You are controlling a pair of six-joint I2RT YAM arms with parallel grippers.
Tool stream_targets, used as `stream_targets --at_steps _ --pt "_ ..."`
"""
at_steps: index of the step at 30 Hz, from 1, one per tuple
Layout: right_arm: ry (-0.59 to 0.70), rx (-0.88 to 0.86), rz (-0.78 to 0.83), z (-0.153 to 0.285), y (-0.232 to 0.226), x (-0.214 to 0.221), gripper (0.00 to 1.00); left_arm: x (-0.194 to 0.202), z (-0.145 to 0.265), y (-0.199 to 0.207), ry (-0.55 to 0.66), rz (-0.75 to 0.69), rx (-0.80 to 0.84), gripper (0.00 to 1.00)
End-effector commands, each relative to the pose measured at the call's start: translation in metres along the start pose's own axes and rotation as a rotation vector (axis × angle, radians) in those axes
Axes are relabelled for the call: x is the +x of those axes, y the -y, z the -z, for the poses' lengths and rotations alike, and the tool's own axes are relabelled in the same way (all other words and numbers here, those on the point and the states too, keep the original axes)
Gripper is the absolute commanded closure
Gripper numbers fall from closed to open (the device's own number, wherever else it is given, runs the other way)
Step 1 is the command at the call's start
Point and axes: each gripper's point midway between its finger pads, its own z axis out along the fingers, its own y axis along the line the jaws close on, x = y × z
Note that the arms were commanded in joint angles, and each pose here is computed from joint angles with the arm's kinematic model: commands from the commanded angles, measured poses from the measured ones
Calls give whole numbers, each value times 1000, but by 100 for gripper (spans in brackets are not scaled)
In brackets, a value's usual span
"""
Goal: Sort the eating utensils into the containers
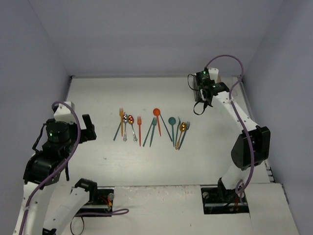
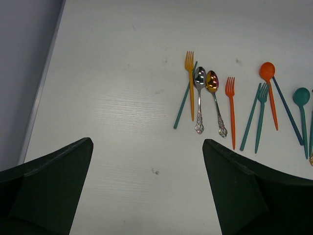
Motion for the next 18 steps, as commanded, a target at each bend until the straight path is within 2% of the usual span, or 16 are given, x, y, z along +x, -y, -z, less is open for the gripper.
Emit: stream_targets --at_steps 1,7,11,18 --pt "-5 -28 210 -40 22 -39 100 -28 7 10 82 8 50 6" --pt "6 -49 385 -87 39 -77 100 -16 9 16 71 28 89 6" --pt "54 -38 431 -103 49 -108 100 -5 7 18 55 3 102 6" --pt "22 18 464 -130 84 -110 100 -7 -3 21 20 -7 86 6"
